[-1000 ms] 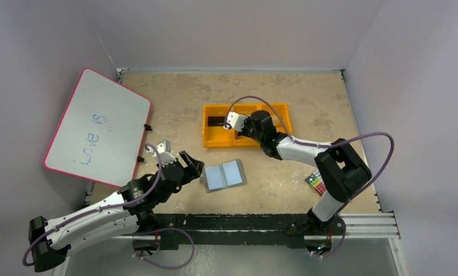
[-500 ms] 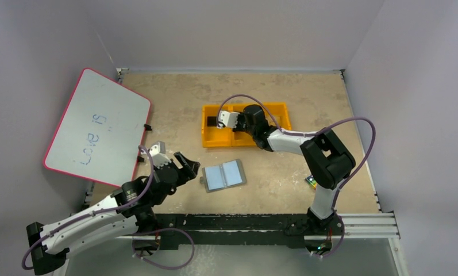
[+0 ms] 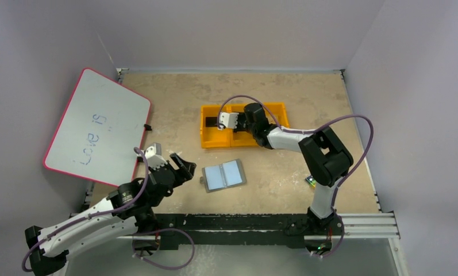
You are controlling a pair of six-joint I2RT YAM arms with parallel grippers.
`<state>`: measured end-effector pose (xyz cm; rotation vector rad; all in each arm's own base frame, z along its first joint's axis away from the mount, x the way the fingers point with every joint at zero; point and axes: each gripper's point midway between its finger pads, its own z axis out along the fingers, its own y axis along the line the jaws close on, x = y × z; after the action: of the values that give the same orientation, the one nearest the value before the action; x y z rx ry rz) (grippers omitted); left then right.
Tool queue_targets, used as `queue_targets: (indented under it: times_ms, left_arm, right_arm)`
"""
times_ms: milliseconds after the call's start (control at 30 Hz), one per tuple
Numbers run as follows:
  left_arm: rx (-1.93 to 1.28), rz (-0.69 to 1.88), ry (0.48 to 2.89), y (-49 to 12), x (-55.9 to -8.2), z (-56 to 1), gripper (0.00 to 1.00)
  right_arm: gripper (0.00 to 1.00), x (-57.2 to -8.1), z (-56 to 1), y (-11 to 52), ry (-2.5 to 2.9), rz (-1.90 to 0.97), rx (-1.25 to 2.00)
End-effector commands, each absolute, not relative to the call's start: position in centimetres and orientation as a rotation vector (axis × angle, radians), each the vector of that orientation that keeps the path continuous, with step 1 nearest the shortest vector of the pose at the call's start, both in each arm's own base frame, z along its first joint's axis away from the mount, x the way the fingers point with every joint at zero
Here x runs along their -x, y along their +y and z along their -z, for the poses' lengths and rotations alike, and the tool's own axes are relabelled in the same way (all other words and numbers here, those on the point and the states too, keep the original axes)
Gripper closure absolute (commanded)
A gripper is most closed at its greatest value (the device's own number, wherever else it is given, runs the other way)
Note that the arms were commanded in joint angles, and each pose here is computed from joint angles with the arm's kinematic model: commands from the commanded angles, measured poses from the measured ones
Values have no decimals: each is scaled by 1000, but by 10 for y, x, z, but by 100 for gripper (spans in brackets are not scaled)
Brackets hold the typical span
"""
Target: Take the credit cards out of the card holder
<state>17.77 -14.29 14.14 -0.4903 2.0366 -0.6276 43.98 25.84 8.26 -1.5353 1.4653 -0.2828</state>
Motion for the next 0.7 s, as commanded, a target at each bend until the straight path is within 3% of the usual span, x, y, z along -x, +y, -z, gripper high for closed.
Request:
queue_targets:
  times_ms: [0, 433, 533, 667]
  left_arm:
    - [504, 663, 1992, -145, -181, -162, 28]
    - [510, 678, 1989, -145, -180, -164, 28]
    - [508, 673, 1990, -144, -180, -164, 28]
    - [507, 674, 1991, -145, -180, -163, 28]
  right_arm:
    - [98, -453, -102, 268, 1392, 278, 1524]
    - [97, -458, -94, 273, 1377, 249, 1555]
    - [90, -457, -95, 272, 1375, 247, 1552]
    - [89, -456, -98, 271, 1374, 242, 1547]
